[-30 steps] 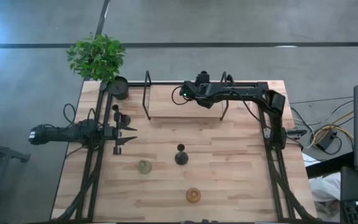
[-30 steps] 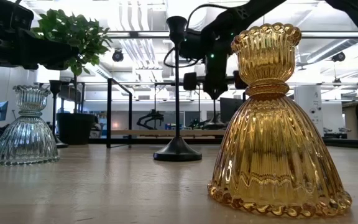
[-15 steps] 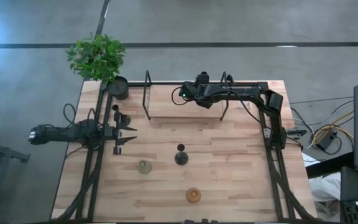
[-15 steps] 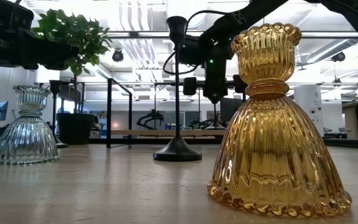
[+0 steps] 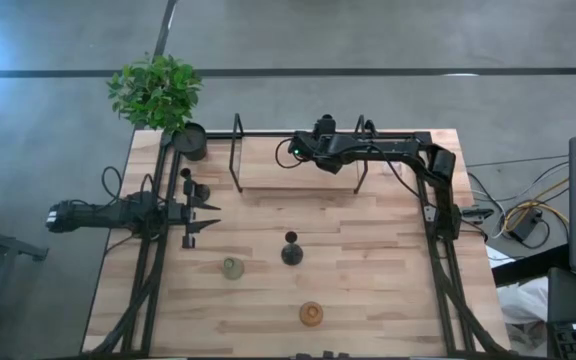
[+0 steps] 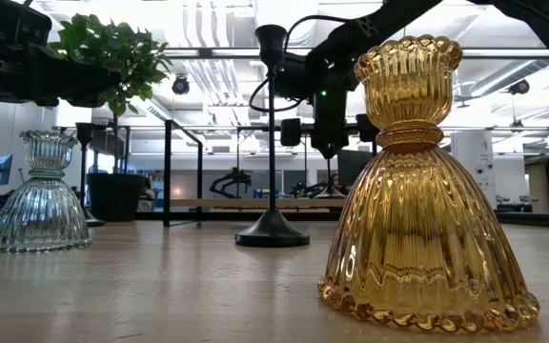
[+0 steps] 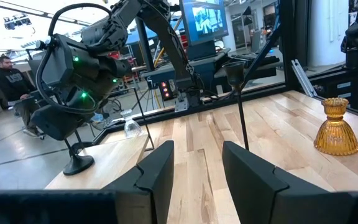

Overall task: Pick & Place candle stick holders
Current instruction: Put the right black candle holder on the shelf, then put the bottom black candle holder on the shelf aligned with the other black candle holder

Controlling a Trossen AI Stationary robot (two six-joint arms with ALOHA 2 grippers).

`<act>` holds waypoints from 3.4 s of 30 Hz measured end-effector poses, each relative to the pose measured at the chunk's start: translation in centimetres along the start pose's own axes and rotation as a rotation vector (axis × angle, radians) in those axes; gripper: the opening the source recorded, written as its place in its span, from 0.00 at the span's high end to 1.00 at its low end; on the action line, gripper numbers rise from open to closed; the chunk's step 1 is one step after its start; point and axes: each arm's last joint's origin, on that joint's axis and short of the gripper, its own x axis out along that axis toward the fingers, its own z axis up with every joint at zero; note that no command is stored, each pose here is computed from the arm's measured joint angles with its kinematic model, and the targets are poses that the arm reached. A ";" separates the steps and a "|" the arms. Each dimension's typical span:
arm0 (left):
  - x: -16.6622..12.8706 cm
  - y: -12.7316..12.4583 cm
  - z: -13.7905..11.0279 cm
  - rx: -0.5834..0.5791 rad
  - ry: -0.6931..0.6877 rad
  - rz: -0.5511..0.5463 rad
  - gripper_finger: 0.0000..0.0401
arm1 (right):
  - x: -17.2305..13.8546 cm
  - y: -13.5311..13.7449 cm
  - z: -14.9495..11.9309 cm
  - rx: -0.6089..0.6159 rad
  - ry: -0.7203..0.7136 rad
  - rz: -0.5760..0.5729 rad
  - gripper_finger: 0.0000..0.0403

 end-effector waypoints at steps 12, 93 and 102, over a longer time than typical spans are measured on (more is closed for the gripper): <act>0.0 0.0 0.0 0.000 0.000 0.001 0.64 | 0.2 0.0 -0.2 -0.001 0.040 0.016 0.90; 0.0 0.0 0.0 0.000 0.000 0.001 0.64 | -17.6 -2.3 -1.4 -0.092 0.083 0.397 0.65; 0.0 0.0 0.0 0.000 -0.001 0.000 0.64 | -25.4 -5.9 -0.9 -0.161 0.025 0.615 0.73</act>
